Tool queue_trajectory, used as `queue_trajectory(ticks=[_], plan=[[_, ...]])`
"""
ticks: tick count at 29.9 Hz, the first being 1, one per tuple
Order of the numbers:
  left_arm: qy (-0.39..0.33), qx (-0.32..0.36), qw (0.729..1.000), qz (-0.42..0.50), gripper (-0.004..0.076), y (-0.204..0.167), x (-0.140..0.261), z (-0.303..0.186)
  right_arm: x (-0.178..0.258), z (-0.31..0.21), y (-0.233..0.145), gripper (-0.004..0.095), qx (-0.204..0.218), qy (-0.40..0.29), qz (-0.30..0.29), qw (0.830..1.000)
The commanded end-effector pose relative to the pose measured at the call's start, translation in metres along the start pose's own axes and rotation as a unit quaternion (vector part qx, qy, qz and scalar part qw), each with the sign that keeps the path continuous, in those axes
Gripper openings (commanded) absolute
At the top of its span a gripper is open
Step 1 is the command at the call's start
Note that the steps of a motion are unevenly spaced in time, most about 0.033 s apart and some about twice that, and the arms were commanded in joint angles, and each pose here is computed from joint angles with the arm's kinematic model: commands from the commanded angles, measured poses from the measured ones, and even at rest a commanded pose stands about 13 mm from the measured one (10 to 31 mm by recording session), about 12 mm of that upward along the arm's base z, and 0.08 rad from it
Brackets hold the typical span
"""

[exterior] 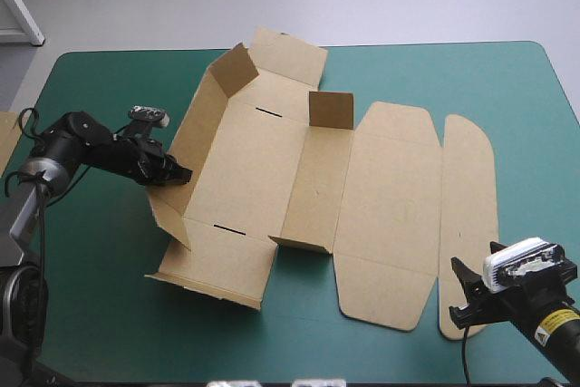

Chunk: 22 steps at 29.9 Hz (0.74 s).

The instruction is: Fold the box

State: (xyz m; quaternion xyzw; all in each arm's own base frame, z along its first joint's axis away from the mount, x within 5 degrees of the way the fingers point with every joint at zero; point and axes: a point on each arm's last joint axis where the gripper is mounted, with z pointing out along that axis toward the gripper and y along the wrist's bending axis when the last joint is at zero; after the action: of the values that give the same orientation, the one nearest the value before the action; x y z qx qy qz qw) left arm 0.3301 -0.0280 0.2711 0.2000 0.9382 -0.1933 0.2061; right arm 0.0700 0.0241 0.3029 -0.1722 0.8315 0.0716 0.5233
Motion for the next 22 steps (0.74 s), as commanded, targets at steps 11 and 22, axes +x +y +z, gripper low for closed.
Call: queue_trajectory(ticks=[11, 22], plan=[[-0.008, -0.118, 0.972, 0.203, -0.001, -0.098, -0.056, -0.029, -0.045, -0.017, -0.009, 0.0584, 0.035, -0.024, 0.025, 0.999], [-0.039, -0.249, 0.877, 0.409, -0.001, -0.168, -0.065, -0.015, -0.059, -0.014, -0.015, 0.0584, 0.065, 0.045, 0.027, 0.996]])
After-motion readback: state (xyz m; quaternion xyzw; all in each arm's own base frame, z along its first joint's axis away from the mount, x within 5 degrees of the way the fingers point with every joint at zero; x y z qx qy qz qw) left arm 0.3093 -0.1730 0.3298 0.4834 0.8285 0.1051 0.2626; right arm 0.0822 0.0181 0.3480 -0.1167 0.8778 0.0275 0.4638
